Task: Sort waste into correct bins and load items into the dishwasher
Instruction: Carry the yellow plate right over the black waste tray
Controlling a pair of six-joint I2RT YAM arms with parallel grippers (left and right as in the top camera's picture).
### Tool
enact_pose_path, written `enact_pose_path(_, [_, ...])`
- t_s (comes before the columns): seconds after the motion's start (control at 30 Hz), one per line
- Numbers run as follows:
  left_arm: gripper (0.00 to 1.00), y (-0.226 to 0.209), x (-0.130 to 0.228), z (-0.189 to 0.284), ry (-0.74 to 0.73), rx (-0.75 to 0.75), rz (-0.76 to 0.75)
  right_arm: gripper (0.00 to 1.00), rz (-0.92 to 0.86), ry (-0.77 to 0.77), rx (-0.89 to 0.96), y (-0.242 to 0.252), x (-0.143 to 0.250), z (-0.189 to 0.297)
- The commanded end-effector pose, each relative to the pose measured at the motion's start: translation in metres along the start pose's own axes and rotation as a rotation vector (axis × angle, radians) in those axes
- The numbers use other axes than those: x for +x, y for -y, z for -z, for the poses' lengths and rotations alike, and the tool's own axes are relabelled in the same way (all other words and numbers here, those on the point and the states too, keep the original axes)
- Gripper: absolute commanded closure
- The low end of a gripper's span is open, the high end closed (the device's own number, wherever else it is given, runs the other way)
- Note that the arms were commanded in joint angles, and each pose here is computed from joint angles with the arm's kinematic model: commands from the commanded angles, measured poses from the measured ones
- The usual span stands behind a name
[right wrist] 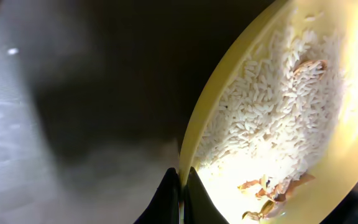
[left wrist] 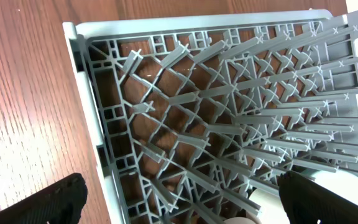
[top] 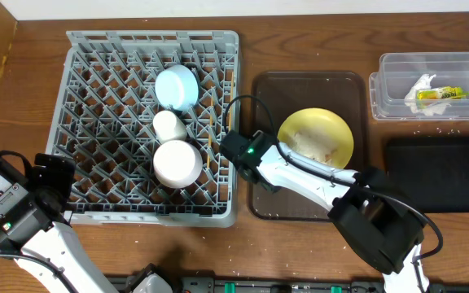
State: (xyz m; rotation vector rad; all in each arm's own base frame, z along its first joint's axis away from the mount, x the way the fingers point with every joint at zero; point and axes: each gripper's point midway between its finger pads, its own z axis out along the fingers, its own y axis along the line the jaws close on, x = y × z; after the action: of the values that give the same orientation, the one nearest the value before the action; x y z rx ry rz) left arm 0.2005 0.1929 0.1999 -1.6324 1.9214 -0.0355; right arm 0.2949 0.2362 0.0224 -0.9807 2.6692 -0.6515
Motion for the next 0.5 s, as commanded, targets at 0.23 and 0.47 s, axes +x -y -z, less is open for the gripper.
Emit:
enact_pose_path(0.23, [0.0,0.003,-0.007,0.006,0.022,0.008,0.004,0.99,-0.138,0.102,0.171,0.035,-0.03,0.025])
enact_pose_path(0.47, [0.0,0.003,-0.007,0.006,0.022,0.008,0.004,0.99,-0.297,0.16,0.18,0.062,-0.054,0.053])
